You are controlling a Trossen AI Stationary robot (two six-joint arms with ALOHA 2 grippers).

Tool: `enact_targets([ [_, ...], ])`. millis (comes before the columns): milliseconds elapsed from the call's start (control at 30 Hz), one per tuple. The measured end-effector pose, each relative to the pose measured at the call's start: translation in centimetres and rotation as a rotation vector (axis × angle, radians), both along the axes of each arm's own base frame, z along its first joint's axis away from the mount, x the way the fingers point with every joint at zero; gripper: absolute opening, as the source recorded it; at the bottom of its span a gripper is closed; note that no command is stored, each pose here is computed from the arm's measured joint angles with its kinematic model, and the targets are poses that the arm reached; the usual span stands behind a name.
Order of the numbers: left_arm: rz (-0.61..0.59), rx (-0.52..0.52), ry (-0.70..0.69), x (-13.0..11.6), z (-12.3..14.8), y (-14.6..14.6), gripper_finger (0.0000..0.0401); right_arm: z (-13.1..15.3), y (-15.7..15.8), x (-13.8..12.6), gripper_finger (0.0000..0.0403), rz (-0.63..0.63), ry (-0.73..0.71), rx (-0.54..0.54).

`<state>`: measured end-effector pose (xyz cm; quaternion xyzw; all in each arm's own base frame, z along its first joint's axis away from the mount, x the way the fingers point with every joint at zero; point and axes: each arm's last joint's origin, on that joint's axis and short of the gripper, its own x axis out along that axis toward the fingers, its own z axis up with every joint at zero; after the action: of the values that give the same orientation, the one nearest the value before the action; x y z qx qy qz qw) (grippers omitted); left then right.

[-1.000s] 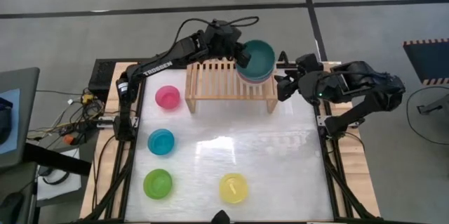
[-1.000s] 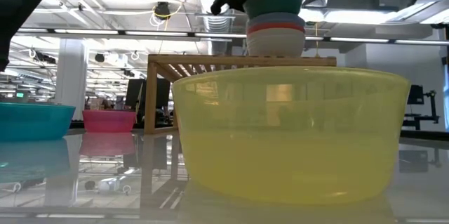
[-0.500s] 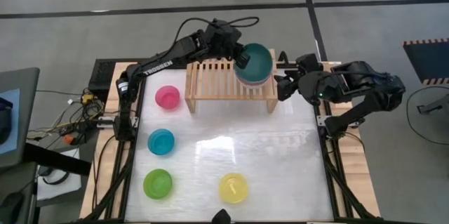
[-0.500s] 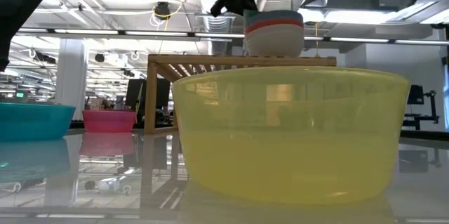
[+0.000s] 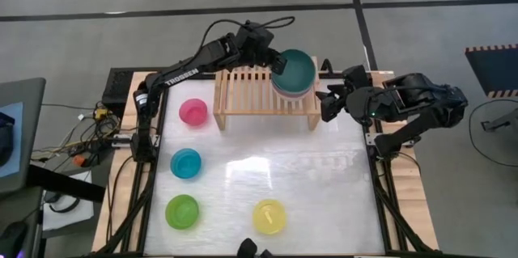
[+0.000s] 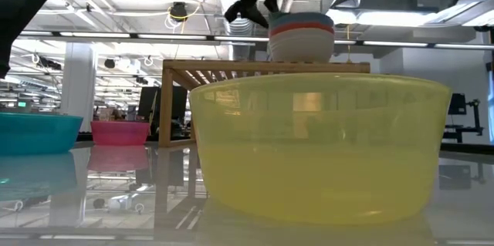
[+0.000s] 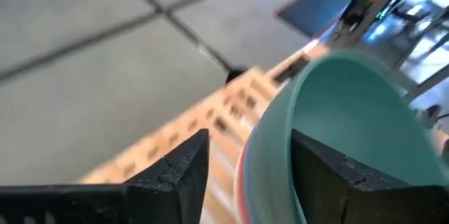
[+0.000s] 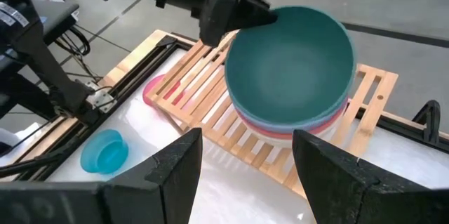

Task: Place and stack bowls onto a shelf
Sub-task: Stack the large dark green bowl on the stack bowls on the shelf, then put the small yellow bowl on the shelf

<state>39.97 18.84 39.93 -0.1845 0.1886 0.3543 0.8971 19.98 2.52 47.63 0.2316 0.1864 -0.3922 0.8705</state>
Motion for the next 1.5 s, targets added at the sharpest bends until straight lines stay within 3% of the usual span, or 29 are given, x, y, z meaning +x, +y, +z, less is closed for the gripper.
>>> enact_targets([
  [133, -0.014, -0.089, 0.045, 0.1, -1.5, 0.3, 0.0153, 0.0, 0.0, 0.0, 0.0249, -0.001, 0.000, -0.001],
  [333, -0.055, -0.071, -0.026, 1.0, -0.9, -0.7, 0.0146, 0.0, -0.2, 0.0, 0.0249, -0.009, 0.009, -0.011],
  [633, -0.094, 0.010, -0.078, 0.4, 2.5, -1.3, 0.0146, -0.8, -1.7, 0.0, 0.0249, -0.084, 0.116, -0.076],
  [800, -0.141, 0.107, -0.076, -0.4, 5.2, -2.4, 0.0146, -2.8, -4.2, 0.9, 0.0249, -0.175, 0.245, -0.115],
  [1000, -0.184, 0.177, -0.030, -2.1, 6.8, -4.5, 0.0146, -4.8, -7.1, 1.6, 0.0249, -0.191, 0.342, -0.089],
  [1167, -0.163, 0.230, 0.071, -3.6, 7.7, -6.8, 0.0146, -5.4, -7.4, 1.2, 0.0249, -0.137, 0.304, -0.087],
  [1367, -0.143, 0.202, 0.208, -5.3, 7.6, -9.6, 0.0146, -5.2, -5.3, 0.5, 0.0249, 0.090, 0.188, -0.035],
  [1500, -0.142, 0.185, 0.254, -5.2, 6.5, -11.5, 0.0146, -6.1, -3.3, 0.5, 0.0249, 0.177, 0.184, 0.002],
])
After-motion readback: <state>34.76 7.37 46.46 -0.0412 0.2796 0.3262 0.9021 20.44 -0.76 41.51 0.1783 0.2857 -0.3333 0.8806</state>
